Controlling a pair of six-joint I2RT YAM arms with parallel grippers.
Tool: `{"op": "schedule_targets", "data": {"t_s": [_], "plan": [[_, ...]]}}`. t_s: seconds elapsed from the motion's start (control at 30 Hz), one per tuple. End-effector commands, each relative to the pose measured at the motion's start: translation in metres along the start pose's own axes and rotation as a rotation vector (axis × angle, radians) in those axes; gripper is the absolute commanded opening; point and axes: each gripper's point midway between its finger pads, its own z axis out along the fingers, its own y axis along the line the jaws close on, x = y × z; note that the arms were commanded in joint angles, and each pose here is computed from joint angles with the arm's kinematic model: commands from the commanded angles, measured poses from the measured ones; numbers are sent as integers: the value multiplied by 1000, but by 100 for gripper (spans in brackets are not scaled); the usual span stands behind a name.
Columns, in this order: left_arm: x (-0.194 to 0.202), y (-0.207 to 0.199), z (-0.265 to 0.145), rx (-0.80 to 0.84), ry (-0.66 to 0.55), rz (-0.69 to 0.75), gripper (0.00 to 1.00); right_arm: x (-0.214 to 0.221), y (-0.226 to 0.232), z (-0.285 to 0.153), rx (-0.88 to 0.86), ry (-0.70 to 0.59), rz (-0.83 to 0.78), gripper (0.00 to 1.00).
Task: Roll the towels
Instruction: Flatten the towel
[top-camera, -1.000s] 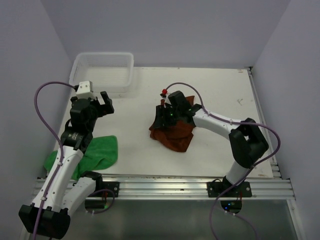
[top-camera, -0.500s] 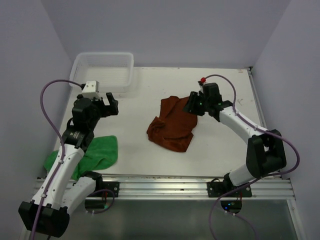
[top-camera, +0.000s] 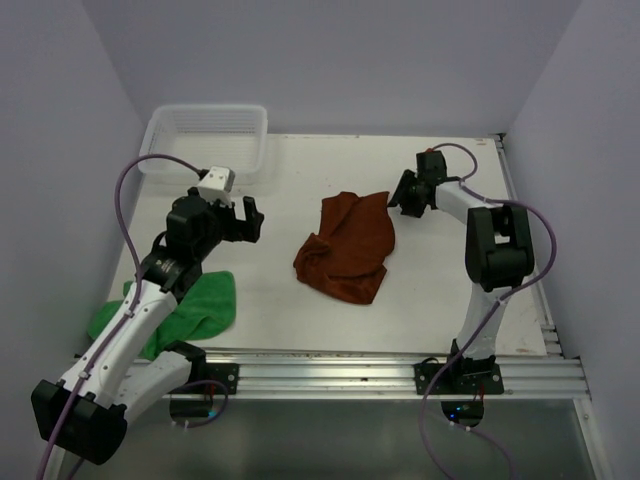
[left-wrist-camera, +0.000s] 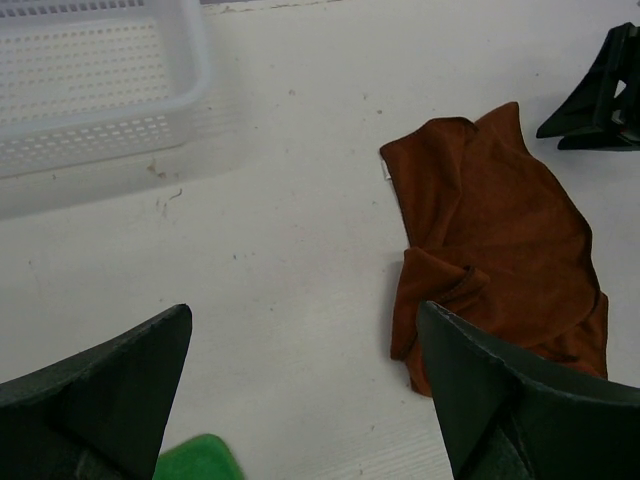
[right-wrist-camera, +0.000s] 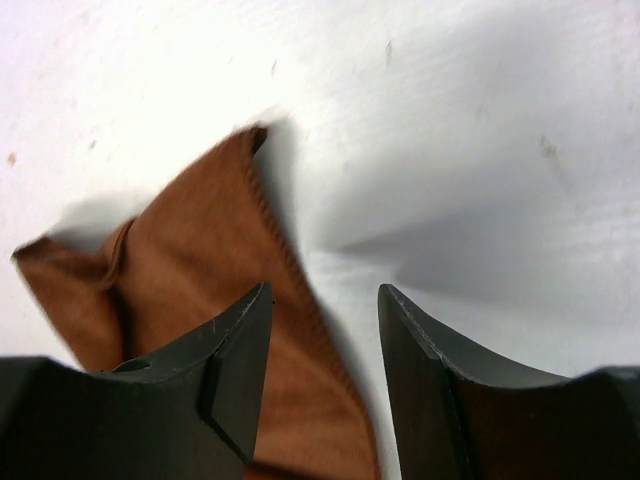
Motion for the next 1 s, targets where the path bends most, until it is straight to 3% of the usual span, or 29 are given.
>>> {"op": "schedule_targets", "data": {"t_s": [0.0,0.43,0.63,0.77,0.97], "plan": [[-8,-13,3,61,-31,25,98,-28,7,17,-24,-54,40,51],[-6,-14,5,64,-19,26,99,-31,24,66,-137,-13,124,51],[-3,-19,6,88,-9,25,99,-26,28,70,-160,7,138,25],[-3,-21,6,101,-9,27,99,-33,34,60,-175,-6,137,0],[0,-29,7,129,-5,54,99,-67,43,-8,-135,-118,70,0]]}}
